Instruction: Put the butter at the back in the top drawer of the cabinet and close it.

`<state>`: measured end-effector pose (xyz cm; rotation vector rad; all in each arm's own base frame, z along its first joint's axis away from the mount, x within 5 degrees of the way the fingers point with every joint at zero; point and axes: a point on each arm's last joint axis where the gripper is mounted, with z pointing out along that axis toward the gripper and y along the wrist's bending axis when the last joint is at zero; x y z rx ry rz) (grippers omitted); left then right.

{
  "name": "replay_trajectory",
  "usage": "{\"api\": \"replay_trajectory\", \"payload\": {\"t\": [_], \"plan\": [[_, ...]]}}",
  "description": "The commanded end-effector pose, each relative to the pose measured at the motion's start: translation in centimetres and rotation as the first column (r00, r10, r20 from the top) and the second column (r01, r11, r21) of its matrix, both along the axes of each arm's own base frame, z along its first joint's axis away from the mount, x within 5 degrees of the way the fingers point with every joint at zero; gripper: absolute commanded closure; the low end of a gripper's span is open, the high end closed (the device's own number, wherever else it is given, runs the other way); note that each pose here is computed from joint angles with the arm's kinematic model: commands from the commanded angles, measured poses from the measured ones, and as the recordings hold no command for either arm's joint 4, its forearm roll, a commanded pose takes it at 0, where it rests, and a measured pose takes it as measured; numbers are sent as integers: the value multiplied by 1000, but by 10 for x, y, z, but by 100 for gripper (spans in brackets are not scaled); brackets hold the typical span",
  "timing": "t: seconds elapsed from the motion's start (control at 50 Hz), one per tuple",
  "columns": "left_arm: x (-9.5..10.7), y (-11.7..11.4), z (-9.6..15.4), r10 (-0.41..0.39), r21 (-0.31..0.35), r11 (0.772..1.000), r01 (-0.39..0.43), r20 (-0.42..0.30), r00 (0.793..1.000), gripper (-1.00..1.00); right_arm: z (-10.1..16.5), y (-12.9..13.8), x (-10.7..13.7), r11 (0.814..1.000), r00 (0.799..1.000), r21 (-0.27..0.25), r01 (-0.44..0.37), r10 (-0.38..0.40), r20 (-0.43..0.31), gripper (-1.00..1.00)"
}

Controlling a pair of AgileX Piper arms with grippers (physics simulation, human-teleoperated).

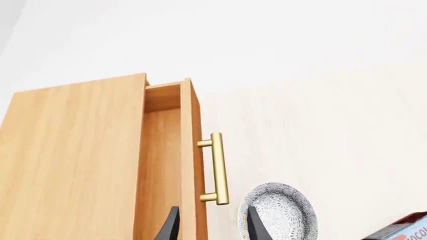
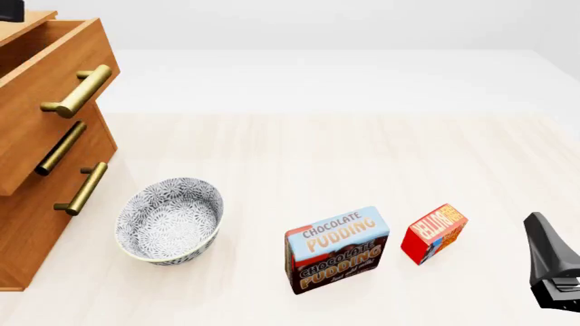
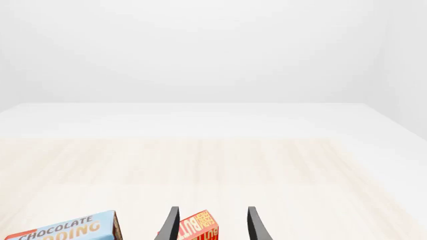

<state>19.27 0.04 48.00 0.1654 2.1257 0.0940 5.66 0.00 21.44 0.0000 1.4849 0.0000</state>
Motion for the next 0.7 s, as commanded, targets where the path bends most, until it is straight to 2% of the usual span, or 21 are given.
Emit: {"api": "replay_trajectory", "payload": {"t": [0.02, 0.28, 0.7], "plan": [[3, 2, -2, 13, -3, 1000, -13, -7, 1000, -100, 0, 0, 0, 1000, 1000, 0, 0, 0, 0, -100], [7, 5, -6, 31, -13, 999, -31, -15, 999, -100, 0, 0, 0, 1000, 1000, 0, 0, 0, 0, -100], [24, 7, -24, 50, -28, 998, -51, -45, 998, -100, 0, 0, 0, 1000, 1000, 0, 0, 0, 0, -100]]}}
